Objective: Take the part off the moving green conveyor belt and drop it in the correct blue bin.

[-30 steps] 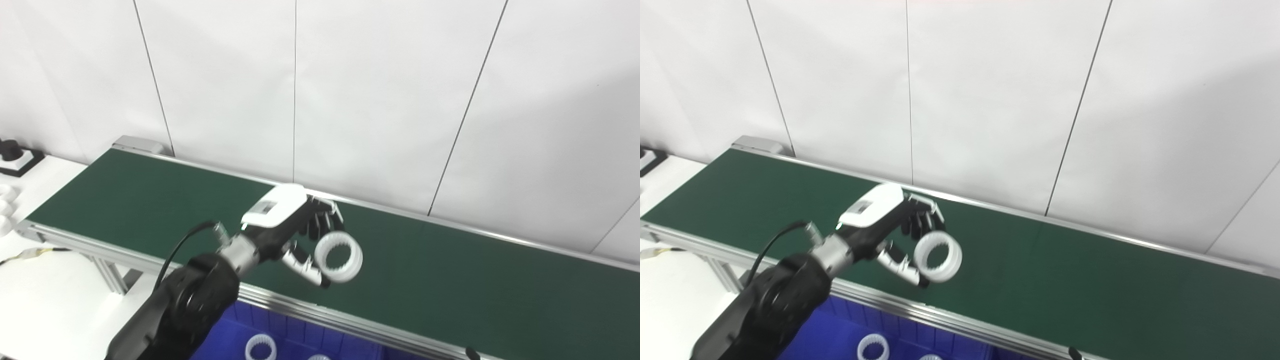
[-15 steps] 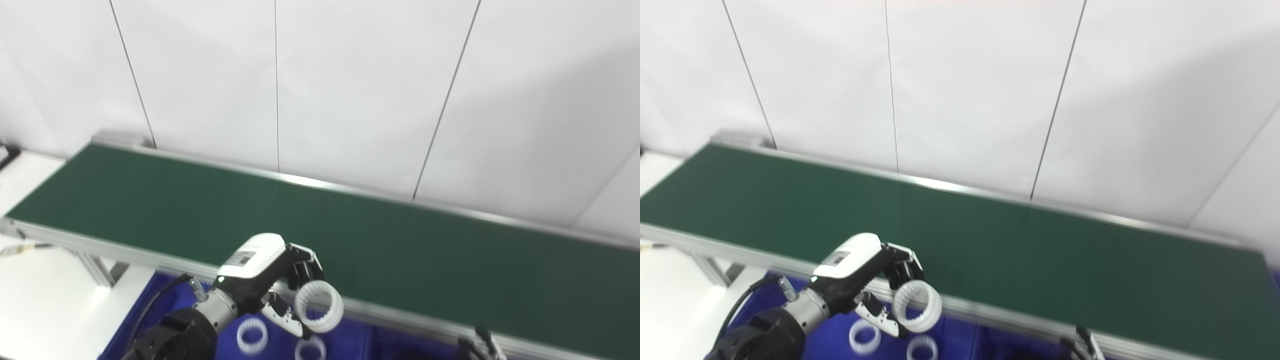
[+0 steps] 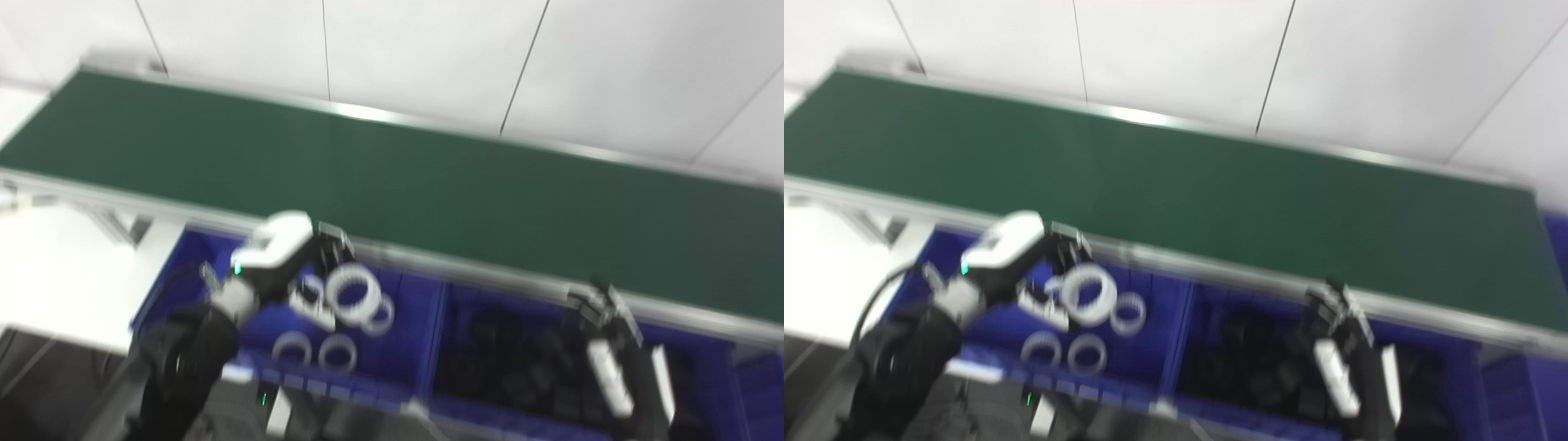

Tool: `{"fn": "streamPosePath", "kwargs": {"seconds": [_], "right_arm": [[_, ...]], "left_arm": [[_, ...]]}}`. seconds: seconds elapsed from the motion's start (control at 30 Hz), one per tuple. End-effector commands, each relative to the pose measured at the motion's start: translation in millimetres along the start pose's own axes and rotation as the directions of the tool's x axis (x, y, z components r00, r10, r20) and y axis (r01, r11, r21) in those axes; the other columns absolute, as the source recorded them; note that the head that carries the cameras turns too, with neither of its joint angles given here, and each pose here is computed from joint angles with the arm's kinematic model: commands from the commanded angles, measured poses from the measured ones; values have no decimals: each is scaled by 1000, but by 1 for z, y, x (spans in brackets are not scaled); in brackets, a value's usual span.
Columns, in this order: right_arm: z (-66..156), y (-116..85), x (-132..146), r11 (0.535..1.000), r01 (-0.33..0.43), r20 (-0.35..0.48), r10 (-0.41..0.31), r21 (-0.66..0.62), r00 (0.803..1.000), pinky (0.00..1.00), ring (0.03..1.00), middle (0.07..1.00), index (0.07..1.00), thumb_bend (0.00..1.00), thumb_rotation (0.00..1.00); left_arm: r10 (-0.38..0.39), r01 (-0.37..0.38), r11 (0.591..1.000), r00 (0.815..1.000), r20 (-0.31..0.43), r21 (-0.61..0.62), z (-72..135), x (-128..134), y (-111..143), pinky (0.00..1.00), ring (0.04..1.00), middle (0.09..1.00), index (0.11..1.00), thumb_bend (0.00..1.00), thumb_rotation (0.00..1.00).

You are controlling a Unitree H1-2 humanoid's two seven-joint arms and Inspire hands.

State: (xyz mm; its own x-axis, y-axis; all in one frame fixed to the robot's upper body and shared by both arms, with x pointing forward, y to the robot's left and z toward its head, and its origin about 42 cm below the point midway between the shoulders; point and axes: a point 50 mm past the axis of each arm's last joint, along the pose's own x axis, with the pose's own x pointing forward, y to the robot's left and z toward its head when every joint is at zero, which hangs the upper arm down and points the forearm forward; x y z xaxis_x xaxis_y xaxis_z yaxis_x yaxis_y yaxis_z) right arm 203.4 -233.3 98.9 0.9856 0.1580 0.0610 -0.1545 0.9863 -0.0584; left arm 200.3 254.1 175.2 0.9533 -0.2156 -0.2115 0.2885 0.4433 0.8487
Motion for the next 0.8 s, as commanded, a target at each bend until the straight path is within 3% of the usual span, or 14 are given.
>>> {"fn": "streamPosePath", "kwargs": {"seconds": [0.0,0.3,0.47,0.77], "right_arm": [[14,-5,6,1000,-7,30,7,10,1000,701,765,806,899,575,716],[17,-12,6,1000,3,22,-3,-16,1000,678,751,798,888,592,724],[16,-14,5,1000,0,22,1,-12,1000,680,753,799,889,591,720],[13,-13,3,1000,-8,24,8,-21,1000,686,754,797,886,581,718]], "left_arm": [[28,-28,1000,1000,-5,8,-1,0,3,524,453,492,485,504,0],[8,-9,999,999,-42,-38,-6,4,-15,469,448,497,486,504,0],[3,-5,999,998,-60,-41,-8,6,-24,517,453,491,486,504,0],[57,-57,998,996,-68,-7,-22,13,-46,493,448,493,489,504,0]]}}
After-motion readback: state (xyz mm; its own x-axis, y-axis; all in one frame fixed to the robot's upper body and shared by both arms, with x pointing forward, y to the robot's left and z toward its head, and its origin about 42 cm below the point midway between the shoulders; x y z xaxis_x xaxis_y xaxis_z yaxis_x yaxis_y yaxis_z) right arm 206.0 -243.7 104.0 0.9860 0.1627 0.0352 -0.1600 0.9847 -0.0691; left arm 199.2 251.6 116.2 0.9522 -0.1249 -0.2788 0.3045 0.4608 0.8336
